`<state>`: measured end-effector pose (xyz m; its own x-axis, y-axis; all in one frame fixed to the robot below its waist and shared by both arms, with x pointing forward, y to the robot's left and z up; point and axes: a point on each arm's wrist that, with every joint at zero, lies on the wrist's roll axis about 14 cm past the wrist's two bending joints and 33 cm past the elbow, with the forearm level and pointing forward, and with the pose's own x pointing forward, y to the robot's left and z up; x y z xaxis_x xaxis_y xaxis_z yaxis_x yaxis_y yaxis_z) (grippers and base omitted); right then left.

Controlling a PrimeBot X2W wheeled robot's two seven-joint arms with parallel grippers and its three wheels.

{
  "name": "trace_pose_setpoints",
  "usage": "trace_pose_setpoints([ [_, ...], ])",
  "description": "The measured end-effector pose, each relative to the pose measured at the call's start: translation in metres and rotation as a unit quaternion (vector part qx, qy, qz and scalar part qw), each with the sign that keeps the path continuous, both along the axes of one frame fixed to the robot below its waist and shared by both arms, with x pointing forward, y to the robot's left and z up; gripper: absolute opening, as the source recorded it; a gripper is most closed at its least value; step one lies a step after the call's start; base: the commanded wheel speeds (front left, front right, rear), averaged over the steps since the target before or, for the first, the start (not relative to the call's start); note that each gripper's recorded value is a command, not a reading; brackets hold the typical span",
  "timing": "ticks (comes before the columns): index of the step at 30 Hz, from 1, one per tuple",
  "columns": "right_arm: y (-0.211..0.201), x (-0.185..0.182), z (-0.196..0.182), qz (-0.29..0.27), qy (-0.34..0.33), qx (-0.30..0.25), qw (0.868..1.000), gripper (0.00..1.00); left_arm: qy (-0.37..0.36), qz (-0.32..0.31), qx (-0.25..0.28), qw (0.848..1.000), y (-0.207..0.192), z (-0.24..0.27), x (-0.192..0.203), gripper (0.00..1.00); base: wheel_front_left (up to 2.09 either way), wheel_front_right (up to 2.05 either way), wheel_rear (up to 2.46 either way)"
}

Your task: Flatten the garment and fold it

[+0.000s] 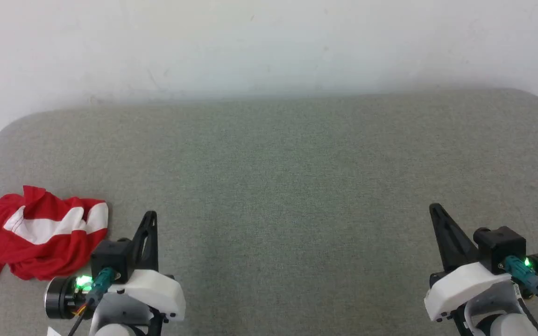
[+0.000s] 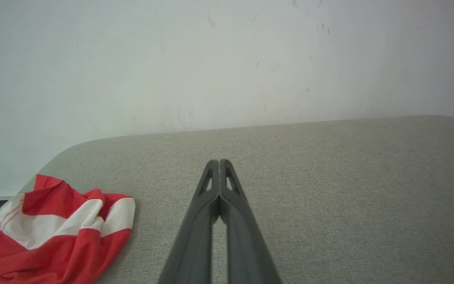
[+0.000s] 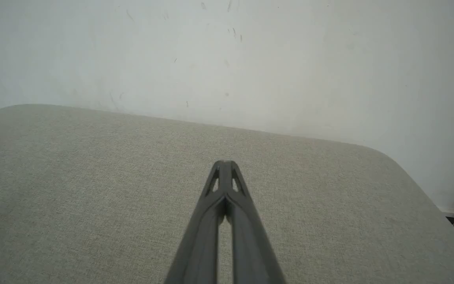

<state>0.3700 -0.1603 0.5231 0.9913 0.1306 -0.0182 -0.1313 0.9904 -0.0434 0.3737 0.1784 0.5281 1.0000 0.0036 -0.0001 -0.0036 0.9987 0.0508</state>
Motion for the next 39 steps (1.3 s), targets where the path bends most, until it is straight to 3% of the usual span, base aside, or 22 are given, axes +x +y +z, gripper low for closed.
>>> trace_pose_setpoints([
  [26,0.0000,0.0000,0.0000,0.000,0.000,0.000,1.000,0.00,0.000,0.000,0.000,1.000,0.0000,0.0000,0.0000,0.00,0.00,0.00,0.00],
  [27,-0.0001,0.0000,-0.0002,0.000,0.000,0.000,1.000,1.00,0.000,0.000,0.000,1.000,0.0000,-0.0001,0.0000,1.00,0.00,0.00,0.00],
  [28,0.0000,-0.0001,-0.0005,0.000,0.001,0.000,1.000,1.00,0.000,0.000,0.000,1.000,-0.0001,-0.0002,0.0000,1.00,0.00,0.00,0.00],
  [29,-0.0002,-0.0001,-0.0006,0.000,0.001,0.000,1.000,0.00,0.000,0.000,0.000,1.000,-0.0002,-0.0003,0.0000,0.00,0.00,0.00,0.00],
  [30,-0.0001,-0.0001,-0.0007,0.000,0.001,0.000,1.000,1.00,0.001,0.000,0.000,1.000,-0.0002,-0.0004,0.0000,1.00,0.00,0.00,0.00],
  [39,-0.0001,-0.0002,-0.0010,0.000,-0.001,0.007,1.000,1.00,-0.001,-0.004,-0.002,1.000,-0.0031,-0.0011,-0.0002,1.00,0.00,0.00,0.00],
])
